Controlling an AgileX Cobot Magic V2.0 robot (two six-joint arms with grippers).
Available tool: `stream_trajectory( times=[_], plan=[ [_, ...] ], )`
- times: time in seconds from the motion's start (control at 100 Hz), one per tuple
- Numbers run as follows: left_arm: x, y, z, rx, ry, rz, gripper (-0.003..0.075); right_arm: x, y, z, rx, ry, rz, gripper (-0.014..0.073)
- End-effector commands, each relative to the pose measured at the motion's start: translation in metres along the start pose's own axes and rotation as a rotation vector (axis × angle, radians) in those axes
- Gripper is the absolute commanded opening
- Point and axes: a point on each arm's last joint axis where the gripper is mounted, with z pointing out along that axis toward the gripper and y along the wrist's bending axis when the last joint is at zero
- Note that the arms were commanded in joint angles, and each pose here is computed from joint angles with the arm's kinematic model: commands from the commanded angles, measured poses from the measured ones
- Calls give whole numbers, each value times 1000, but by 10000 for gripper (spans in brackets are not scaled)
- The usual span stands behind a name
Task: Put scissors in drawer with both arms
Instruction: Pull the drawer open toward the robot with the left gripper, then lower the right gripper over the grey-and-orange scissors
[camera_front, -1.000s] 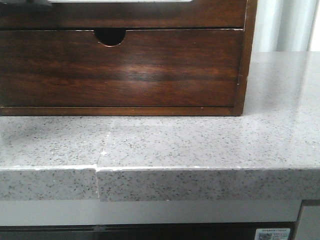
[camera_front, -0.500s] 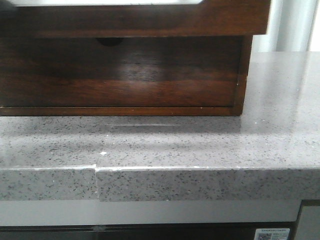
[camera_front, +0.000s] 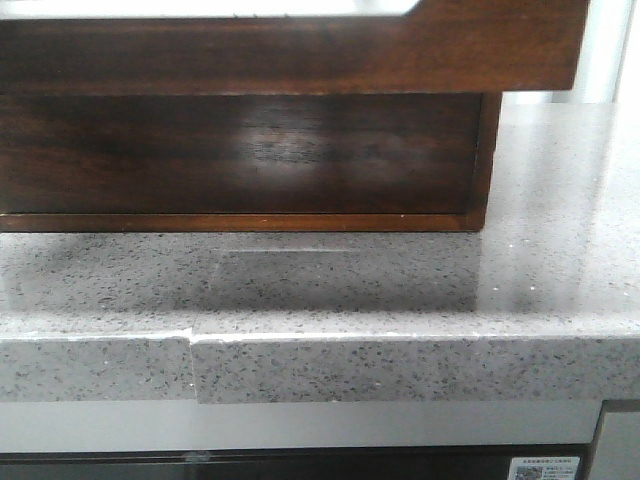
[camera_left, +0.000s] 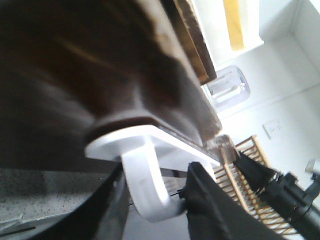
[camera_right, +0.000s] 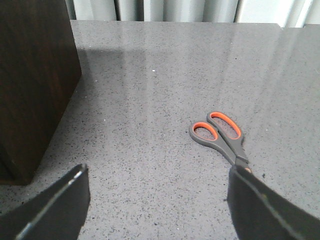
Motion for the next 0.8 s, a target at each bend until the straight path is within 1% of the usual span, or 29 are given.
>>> stream_trajectory(
  times=[0.0, 0.01, 0.06, 0.11, 0.26, 0.34, 0.4, 0.53, 0.63, 0.68, 0.79],
  plan=[
    [-7, -22, -1, 130, -25, 19, 372, -16, 0, -2, 1, -94, 0, 515],
    [-7, -22, -1, 130, -25, 19, 393, -16, 0, -2, 1, -94, 0, 515],
    [-8, -21, -1, 127, -28, 19, 451, -16, 0, -2, 1, -94, 0, 515],
    [-7, -21, -1, 121, -22, 25, 473, -16, 0, -2, 1, -94, 0, 515],
    [0, -19, -1, 103, 48, 81, 473, -16, 0, -2, 1, -94, 0, 515],
    [4, -18, -3, 79, 81, 123, 471, -16, -1, -2, 5, -96, -6, 515],
    [8, -18, -5, 53, 102, 130, 470, -16, -1, -2, 9, -96, -12, 515],
    [17, -15, -13, -44, 144, 165, 454, -16, -1, -2, 11, -96, -15, 515],
    [20, -17, -21, -121, 142, 216, 446, -16, -2, -1, 19, -87, -36, 514],
    [20, -22, -27, -172, 144, 259, 438, -16, -2, 0, 27, -65, -47, 514],
    [17, -35, -42, -320, 145, 365, 439, -20, -4, 13, 38, 30, -52, 514]
  ],
)
